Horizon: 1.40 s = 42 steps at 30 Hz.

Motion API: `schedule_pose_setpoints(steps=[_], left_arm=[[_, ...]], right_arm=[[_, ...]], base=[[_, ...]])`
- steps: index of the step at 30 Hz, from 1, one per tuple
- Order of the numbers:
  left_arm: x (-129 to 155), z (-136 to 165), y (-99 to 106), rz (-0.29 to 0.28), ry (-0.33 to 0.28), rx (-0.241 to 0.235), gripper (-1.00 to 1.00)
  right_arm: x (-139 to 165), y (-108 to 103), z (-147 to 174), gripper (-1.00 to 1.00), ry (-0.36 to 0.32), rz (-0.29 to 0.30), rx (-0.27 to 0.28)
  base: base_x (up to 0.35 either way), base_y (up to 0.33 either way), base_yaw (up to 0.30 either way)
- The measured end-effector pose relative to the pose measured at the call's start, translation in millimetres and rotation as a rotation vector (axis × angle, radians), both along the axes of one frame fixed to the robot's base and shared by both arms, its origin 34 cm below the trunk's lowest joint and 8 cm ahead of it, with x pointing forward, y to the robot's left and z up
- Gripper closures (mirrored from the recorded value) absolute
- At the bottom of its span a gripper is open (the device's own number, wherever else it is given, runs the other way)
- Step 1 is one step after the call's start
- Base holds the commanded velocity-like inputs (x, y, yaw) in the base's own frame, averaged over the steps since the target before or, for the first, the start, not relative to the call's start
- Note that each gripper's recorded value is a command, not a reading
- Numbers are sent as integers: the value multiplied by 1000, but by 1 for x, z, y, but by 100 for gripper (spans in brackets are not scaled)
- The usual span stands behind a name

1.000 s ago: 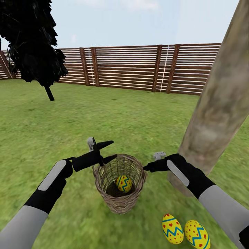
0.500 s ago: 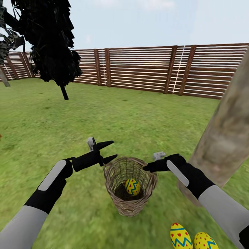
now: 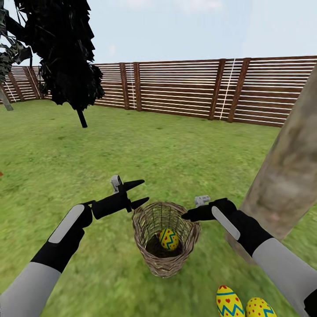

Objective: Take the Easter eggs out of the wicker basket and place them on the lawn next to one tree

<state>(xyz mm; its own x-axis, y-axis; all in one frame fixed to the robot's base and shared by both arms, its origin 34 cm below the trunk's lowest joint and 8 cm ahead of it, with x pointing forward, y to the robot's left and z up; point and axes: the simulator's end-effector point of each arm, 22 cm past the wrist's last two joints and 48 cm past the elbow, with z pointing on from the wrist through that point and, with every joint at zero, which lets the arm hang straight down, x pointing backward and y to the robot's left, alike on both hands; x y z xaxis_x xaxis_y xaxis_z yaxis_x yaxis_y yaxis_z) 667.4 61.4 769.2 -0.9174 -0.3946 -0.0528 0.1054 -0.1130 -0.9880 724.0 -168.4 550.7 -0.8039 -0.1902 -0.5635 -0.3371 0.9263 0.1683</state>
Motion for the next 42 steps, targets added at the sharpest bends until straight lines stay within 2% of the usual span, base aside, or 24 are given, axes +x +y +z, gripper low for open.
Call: schedule_pose_setpoints(steps=[5,12,21,33,37,42], left_arm=[[4,-10,3,12,28,-1,-100],[4,-8,3,13,30,-20,-100],[4,-6,2,11,29,-23,-100],[1,-3,4,13,27,-31,-100],[-1,-8,5,14,34,-58,-100],[-4,-18,5,14,36,-64,-100]], right_arm=[[0,0,0,-100,0,0,-2],[0,-1,-1,-100,-1,-1,-3],[-1,0,0,-100,0,-1,0],[-1,-4,1,-100,-1,-9,-8],[-2,-5,-7,-100,-4,-9,-16],[-3,-11,-20,-100,-10,-20,-45]], base=[[18,36,0],[91,275,-7],[91,297,-248],[5,18,-287],[0,0,-75],[0,0,-9]])
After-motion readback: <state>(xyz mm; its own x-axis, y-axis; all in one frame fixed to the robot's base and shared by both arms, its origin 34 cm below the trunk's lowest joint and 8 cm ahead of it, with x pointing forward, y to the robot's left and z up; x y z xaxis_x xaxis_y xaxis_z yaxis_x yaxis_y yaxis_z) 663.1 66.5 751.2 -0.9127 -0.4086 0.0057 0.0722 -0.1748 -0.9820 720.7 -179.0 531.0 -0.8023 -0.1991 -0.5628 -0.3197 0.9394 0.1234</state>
